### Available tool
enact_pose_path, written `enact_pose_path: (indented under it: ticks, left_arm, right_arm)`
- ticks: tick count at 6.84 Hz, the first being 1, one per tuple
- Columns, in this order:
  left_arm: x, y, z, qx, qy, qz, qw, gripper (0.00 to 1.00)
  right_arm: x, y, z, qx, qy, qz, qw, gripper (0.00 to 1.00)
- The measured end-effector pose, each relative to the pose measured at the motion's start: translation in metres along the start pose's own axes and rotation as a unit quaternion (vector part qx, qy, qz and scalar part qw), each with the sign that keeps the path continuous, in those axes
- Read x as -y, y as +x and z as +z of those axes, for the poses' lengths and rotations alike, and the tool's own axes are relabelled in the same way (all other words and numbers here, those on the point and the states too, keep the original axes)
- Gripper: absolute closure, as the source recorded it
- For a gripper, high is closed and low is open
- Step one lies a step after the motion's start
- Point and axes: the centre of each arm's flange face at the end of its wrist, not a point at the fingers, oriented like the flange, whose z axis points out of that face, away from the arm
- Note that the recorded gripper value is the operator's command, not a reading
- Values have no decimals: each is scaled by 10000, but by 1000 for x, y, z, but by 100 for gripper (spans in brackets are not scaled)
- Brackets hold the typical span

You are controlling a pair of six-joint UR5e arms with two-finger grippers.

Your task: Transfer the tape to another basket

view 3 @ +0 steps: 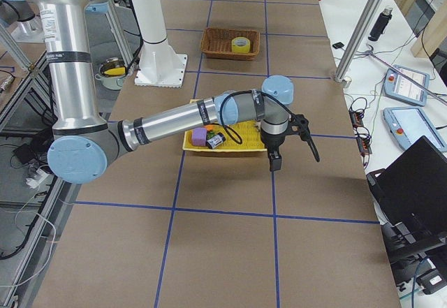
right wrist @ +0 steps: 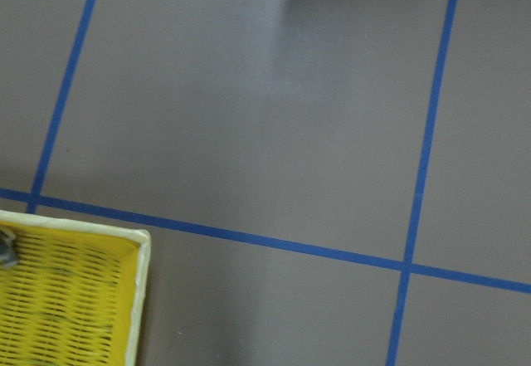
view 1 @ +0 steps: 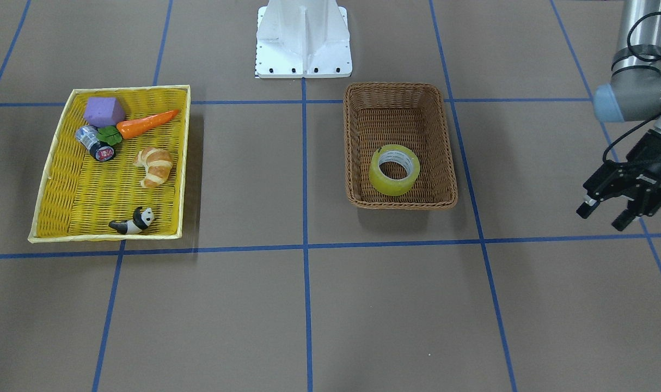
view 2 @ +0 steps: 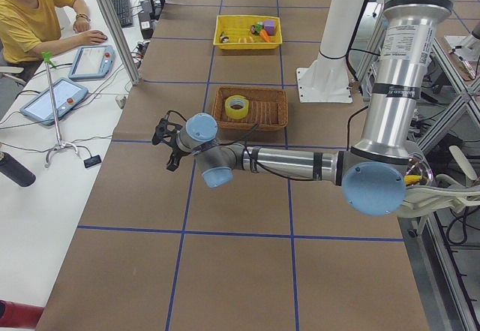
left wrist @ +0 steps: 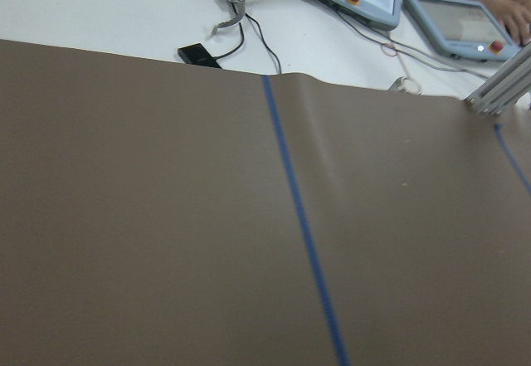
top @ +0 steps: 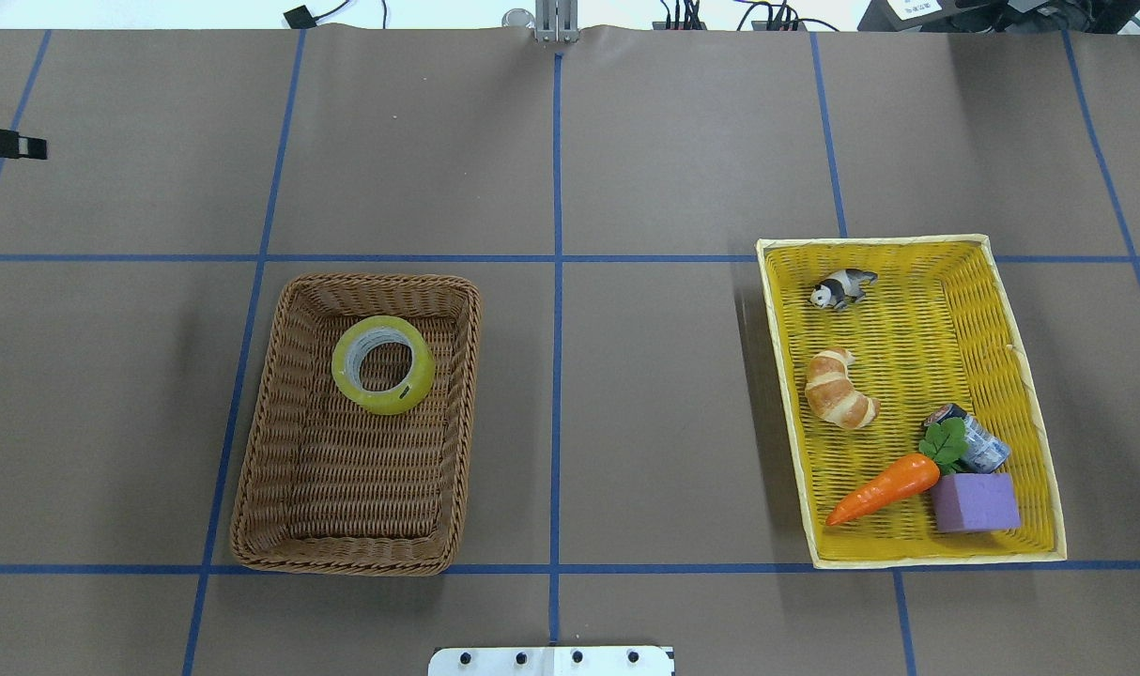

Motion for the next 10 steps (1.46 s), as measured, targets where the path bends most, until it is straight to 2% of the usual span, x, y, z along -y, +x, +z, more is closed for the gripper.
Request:
enact_pose_path:
  ticks: [1, 3, 5, 6, 7, 8, 10]
  left_arm:
    - [-2, -43, -15, 380, -437, 345, 9977, 1]
    - [-22, -122, -50, 840, -1243, 1037, 9832, 1]
    - [-71, -178, -72, 1075, -1893, 975, 9711, 1]
    - [-94, -194, -74, 1211, -2091, 850, 9666, 1]
    - [-106, -202, -74, 1265, -2191, 769, 9644, 1]
    - [-112, -203, -74, 1179, -2235, 694, 9650, 1]
    - [-114, -191, -75, 666, -2348, 356, 9691, 1]
  right_arm:
    - [-18, 16, 14, -80, -154, 135, 9998, 0]
    - [-32, 35, 34, -132, -372, 311, 9987, 0]
    - [-34, 43, 41, -139, -441, 384, 9982, 0]
    - [-34, 45, 42, -140, -445, 398, 9981, 0]
    - [-34, 45, 42, -140, -447, 403, 9981, 0]
    - [-32, 45, 42, -138, -441, 401, 9981, 0]
    - [-29, 43, 40, -131, -419, 387, 9983, 0]
